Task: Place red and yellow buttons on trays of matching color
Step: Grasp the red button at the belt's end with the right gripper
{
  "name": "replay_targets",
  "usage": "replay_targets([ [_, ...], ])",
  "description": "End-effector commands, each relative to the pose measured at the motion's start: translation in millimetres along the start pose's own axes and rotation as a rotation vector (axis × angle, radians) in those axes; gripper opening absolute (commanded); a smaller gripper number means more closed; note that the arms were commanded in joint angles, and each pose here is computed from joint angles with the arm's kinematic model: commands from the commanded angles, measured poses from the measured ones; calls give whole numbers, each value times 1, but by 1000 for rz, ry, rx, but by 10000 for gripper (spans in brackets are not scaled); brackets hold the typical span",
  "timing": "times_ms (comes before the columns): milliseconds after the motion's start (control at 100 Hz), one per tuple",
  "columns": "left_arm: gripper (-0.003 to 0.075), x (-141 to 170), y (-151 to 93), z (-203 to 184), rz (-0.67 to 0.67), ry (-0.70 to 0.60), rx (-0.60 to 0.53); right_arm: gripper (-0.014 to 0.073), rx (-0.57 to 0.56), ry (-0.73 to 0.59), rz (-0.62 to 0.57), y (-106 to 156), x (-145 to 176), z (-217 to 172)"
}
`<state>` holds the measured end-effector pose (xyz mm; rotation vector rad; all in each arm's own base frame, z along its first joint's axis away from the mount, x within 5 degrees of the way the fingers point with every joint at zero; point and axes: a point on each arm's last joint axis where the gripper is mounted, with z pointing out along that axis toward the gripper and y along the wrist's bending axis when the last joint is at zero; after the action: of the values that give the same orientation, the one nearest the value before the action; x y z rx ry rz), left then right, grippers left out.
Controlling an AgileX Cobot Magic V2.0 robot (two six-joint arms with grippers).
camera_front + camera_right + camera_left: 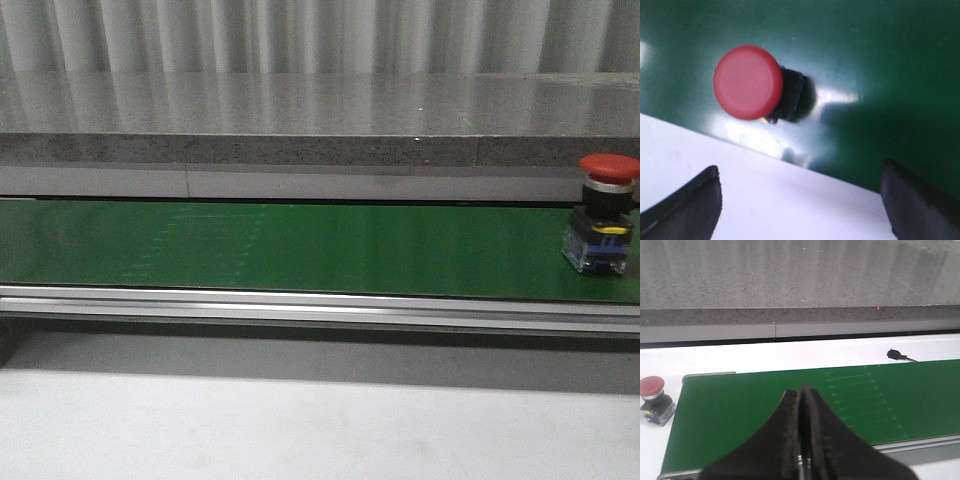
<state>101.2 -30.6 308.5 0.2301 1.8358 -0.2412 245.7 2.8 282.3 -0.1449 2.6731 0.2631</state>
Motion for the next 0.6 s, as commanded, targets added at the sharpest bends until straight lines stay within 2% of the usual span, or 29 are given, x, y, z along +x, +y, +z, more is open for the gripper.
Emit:
replay_targets([
  [0,-20,-15,-1,-3,0,-96,8,637,7,-99,-12,0,-15,-4],
  [250,-20,-15,-1,-3,0,-96,8,633,34,-131,1,-8,-26,15],
  [310,-20,-15,-1,-3,0,-96,8,603,38,-135,4,-9,-27,17],
  [410,-20,-15,-1,-3,0,-96,8,444,43,-138,7,-10,-28,21],
  [450,-20,-15,-1,-3,0,-96,8,328,45,-142,7,-11,-29,21],
  [510,-20,-15,-1,-3,0,-96,8,204,46,-147,8,-11,-29,21],
  [590,-20,-15,-1,-3,0,-96,8,72,51,-163,18,-11,-31,21],
])
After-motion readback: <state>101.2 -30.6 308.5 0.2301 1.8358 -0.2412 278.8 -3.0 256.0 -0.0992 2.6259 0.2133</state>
